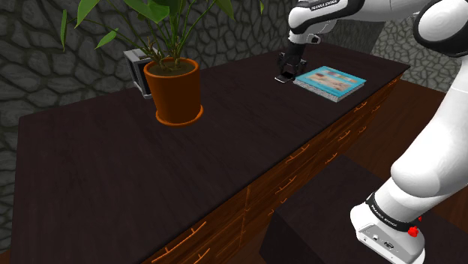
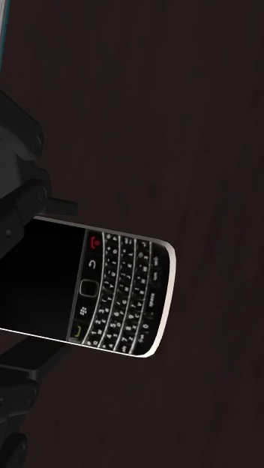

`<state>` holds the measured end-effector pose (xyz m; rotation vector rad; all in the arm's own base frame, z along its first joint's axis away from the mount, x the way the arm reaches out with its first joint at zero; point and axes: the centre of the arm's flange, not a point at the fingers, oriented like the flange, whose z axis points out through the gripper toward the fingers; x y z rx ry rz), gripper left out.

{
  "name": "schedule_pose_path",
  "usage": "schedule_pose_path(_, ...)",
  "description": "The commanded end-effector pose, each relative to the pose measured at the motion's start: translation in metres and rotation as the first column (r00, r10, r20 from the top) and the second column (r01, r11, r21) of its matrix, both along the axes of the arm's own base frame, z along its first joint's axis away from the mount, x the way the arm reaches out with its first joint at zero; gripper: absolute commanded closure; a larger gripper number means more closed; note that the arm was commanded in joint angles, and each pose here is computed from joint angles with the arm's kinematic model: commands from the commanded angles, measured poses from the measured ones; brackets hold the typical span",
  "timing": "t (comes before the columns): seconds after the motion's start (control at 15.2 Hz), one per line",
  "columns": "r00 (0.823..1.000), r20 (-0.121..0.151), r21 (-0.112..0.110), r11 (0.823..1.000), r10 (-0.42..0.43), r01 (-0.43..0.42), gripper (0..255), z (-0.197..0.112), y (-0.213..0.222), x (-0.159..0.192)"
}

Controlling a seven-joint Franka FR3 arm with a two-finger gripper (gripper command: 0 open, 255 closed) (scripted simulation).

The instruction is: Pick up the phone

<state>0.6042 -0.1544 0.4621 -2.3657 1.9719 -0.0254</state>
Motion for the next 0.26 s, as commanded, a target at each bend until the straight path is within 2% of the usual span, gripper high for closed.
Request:
schedule_pose_path(0.0, 1.0, 0.0, 0.0, 1.0, 0.0, 0.0, 255, 0.0117, 0.0011, -0.0002)
schedule_pose_path(0.2, 1.0, 0.0, 0.0, 1.0, 0.0, 0.0, 255, 0.0177, 0.0011, -0.0003)
